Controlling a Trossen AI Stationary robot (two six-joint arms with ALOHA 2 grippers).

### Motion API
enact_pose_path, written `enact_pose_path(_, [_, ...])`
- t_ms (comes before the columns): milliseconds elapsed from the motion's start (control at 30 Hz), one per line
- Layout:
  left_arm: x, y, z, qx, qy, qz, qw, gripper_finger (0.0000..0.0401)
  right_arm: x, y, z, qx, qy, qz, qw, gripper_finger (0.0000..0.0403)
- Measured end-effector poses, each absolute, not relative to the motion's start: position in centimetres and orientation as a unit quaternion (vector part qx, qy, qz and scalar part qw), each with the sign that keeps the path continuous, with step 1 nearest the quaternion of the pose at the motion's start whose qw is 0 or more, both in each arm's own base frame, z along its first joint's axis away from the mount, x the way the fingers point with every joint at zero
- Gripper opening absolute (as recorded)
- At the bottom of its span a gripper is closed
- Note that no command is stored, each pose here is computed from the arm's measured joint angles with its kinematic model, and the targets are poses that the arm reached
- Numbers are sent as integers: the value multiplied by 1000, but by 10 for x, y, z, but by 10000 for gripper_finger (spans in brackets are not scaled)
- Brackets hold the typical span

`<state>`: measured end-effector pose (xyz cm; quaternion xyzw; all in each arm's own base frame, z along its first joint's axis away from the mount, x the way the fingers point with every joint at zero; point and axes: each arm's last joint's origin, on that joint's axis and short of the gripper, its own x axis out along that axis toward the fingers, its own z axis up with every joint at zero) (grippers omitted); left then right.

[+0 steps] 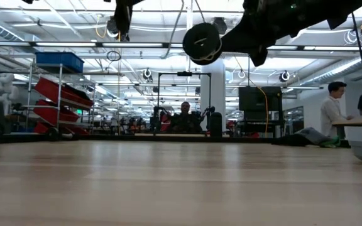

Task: Coil cords
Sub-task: Uncoil the white cable wire from the spool

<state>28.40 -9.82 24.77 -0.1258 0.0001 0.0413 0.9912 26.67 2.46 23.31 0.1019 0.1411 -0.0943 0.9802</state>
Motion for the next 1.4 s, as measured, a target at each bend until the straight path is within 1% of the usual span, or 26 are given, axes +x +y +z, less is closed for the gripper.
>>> enact_pose_path(300, [303, -104, 241, -129, 18, 23, 991, 1, 270, 23, 230, 95, 134, -136, 977, 0])
enact_pose_path(567, [310, -105, 234, -128, 29, 25, 991, 1, 269, 22, 231, 94, 124, -164, 974, 0])
enact_pose_path(800, [312, -106, 229, -139, 34, 25, 989, 1, 270, 23, 237, 98, 87, -188, 973, 0])
enact_pose_path(1100, [316, -105, 219, -130, 54, 29, 990, 1, 271, 23, 241, 95, 71, -177, 977, 0])
enact_pose_path(1400, [315, -105, 213, -117, 86, 32, 989, 1, 271, 25, 241, 97, 76, -149, 981, 0])
